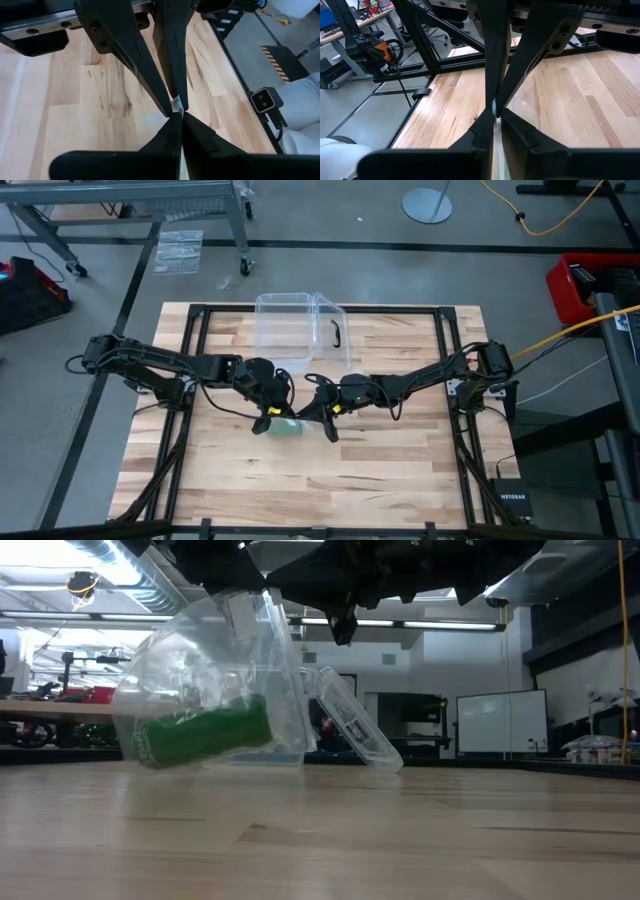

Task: Roll bandage
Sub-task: Close the transparent zip bag

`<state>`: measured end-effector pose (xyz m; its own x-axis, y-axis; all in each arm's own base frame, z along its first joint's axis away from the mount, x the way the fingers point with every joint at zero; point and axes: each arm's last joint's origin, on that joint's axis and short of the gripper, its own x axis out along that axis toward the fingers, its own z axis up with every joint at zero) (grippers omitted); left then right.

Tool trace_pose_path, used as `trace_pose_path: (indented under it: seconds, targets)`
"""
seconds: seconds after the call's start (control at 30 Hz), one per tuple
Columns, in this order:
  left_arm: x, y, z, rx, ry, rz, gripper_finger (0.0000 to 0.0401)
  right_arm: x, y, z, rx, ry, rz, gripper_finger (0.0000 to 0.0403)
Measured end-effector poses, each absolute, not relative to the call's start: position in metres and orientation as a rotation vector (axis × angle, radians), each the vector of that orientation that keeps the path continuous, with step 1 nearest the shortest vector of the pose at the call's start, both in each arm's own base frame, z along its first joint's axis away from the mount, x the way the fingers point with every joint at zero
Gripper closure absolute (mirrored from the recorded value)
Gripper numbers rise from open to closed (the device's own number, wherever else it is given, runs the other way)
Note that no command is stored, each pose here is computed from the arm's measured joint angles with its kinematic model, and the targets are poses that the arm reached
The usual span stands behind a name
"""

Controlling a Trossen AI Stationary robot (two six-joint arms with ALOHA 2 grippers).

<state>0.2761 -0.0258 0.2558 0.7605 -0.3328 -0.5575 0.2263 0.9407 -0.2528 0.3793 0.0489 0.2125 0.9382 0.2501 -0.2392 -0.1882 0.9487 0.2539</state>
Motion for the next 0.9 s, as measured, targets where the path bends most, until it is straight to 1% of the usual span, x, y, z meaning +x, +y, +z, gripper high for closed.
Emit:
trace_pose_path:
  seconds: [0.13,0.33,0.57,0.9]
  targets:
    - [0.276,-0.026,0.256,-0.176,0.637,-0.306,0.0401,0.379,0.049,0.212,0.231,0.274,0.228,0.037]
    - [0.274,-0.025,0.261,-0.186,0.615,-0.303,0.0401,0.379,0.049,0.212,0.232,0.287,0.236,0.0397]
    - [0.273,-0.025,0.265,-0.21,0.59,-0.296,0.0401,0.379,0.05,0.211,0.234,0.299,0.252,0.0393]
    - [0.272,-0.025,0.267,-0.217,0.58,-0.298,0.0401,0.378,0.05,0.209,0.235,0.309,0.252,0.0401]
